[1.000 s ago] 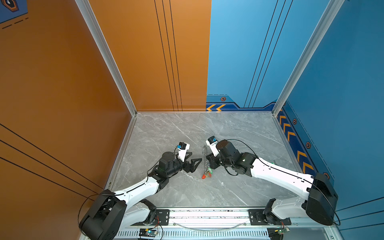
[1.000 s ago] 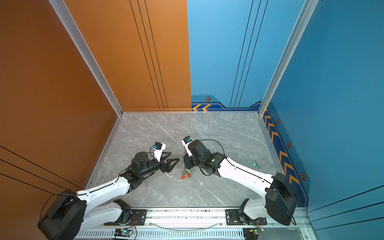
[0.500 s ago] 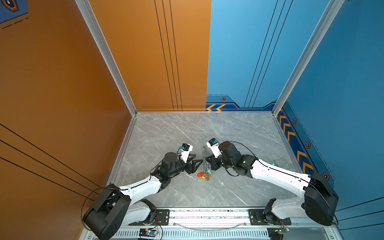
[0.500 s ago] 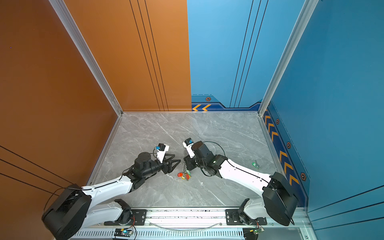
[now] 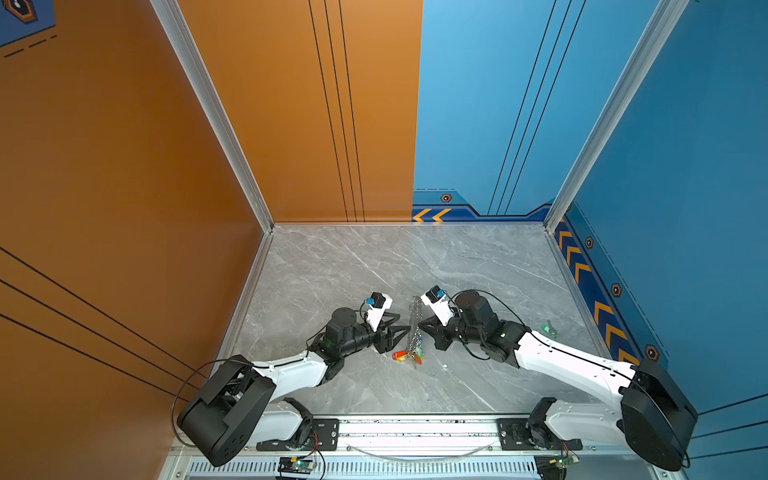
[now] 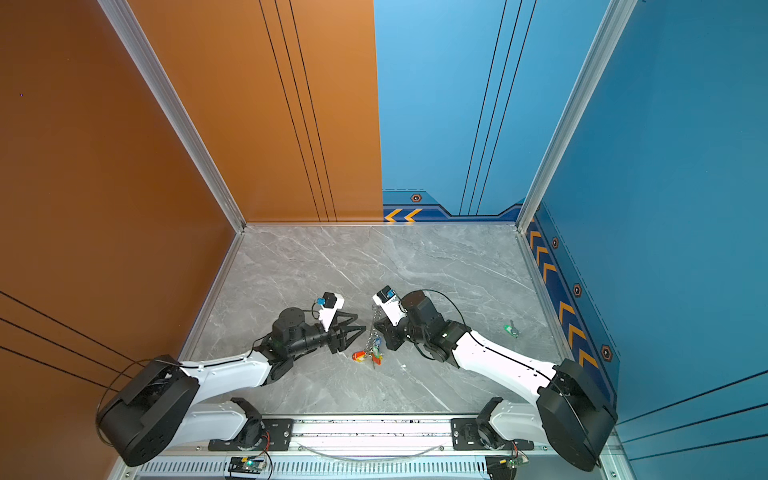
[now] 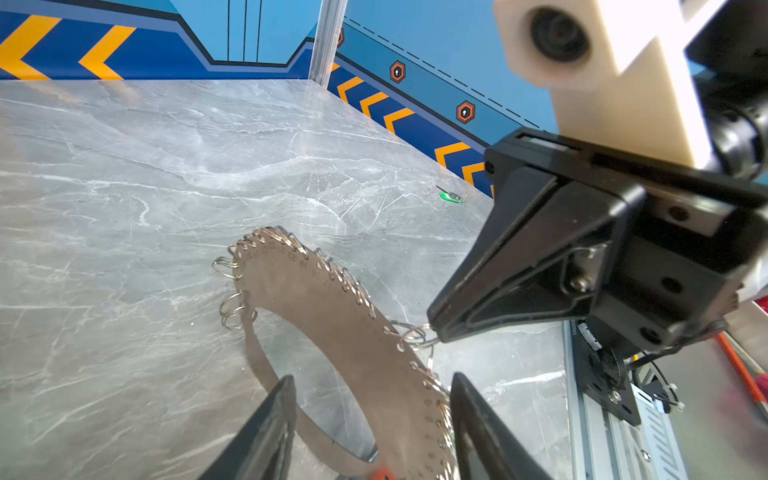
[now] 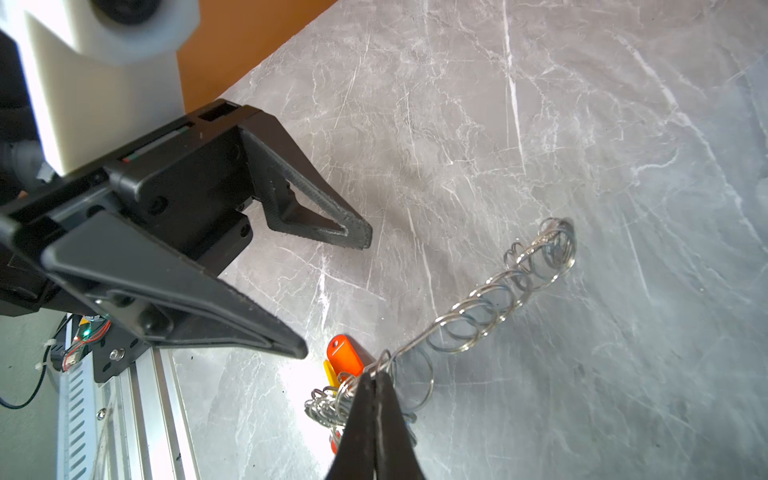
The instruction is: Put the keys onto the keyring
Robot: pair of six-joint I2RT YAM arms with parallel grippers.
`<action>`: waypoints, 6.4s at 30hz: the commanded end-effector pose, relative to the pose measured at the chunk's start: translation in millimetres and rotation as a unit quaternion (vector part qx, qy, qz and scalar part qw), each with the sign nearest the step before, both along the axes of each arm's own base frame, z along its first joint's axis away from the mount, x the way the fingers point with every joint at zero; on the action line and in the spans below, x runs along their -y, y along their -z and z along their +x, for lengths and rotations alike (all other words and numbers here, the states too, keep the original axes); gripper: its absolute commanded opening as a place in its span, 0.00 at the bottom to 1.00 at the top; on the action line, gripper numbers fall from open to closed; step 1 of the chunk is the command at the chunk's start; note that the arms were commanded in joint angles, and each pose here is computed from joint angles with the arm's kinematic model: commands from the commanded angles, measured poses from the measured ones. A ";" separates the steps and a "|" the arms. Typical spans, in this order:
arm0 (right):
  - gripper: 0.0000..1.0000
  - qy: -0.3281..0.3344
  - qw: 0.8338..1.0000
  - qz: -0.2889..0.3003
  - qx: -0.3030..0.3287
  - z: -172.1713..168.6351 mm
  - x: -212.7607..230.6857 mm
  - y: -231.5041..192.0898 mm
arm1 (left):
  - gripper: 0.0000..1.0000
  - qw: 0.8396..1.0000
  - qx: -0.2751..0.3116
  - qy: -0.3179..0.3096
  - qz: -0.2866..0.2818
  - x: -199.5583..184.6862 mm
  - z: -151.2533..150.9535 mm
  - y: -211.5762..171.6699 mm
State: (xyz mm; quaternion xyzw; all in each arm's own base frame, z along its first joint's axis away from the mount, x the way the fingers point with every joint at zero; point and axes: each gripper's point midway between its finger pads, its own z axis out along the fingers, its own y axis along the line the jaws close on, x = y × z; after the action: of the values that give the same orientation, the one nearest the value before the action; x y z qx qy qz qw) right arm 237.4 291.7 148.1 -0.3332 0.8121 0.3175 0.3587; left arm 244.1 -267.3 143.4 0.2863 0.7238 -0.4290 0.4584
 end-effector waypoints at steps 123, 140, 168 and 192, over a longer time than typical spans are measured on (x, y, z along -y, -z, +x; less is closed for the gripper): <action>0.16 -0.098 0.993 0.031 0.053 -23.4 -5.0 -10.5 | 0.00 0.984 0.115 0.133 0.031 30.3 -36.9 -0.5; 0.31 -0.203 0.968 0.055 0.139 -45.9 9.4 -14.0 | 0.00 0.970 0.148 0.162 0.101 27.9 -53.5 -4.1; 0.15 -0.264 0.950 -0.006 0.165 -59.8 -6.9 7.6 | 0.00 0.963 0.136 0.212 0.094 33.3 -68.9 -7.2; 0.00 -0.195 0.950 0.137 0.203 -39.1 1.2 -37.6 | 0.21 0.978 0.158 0.127 0.048 13.2 -44.4 -28.6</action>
State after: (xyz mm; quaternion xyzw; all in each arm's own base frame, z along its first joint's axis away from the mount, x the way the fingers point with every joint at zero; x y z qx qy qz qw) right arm 198.9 284.1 154.5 -0.5000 0.6348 0.3820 0.4485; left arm 201.6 -280.3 171.4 0.4633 0.6242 -0.3860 0.4967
